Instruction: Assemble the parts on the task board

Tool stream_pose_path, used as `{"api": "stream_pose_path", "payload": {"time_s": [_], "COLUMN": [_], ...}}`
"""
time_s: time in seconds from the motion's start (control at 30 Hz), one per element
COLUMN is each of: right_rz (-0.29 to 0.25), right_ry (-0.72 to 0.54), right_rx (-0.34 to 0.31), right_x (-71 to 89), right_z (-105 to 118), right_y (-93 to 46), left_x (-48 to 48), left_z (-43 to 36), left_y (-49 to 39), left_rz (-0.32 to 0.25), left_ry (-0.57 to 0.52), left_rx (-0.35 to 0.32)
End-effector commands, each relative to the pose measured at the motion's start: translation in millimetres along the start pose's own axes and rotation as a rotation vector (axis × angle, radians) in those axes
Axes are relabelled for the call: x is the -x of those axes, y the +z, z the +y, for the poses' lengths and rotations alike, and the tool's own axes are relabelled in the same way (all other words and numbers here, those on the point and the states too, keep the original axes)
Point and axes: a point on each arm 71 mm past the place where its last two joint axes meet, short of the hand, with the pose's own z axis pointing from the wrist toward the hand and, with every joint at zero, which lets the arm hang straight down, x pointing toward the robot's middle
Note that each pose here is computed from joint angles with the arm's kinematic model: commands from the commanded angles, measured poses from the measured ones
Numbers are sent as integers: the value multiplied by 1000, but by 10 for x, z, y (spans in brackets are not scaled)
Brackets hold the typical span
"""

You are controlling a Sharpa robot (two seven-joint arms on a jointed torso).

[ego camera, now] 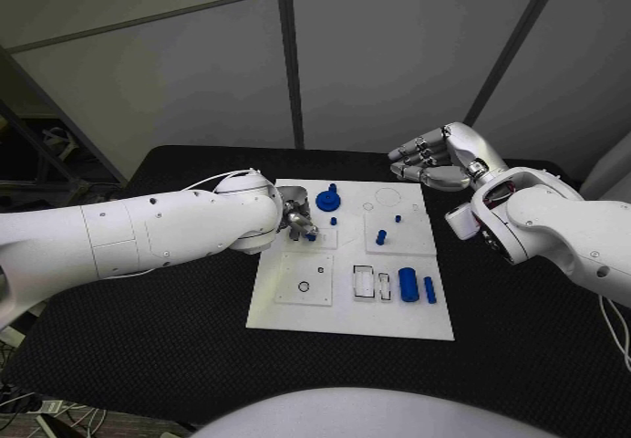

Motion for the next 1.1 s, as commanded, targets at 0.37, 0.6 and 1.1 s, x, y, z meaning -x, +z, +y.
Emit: {"api": "stream_pose_path", "payload": {"time_s": [0.37,0.6,1.1], "right_rz": [12,12,11], "right_ry": [3,3,3], "right_rx": [12,12,12], "right_x": [-5,-6,-3], "right_z": [16,19,20], "right_y": [3,1,-3], "left_x": [-55,-64,-66], "left_z": [6,10,8], "left_y": [2,25,70], "left_rz": [52,78,106], "left_ry": [38,40,41], "left_rx": [4,11,20]}}
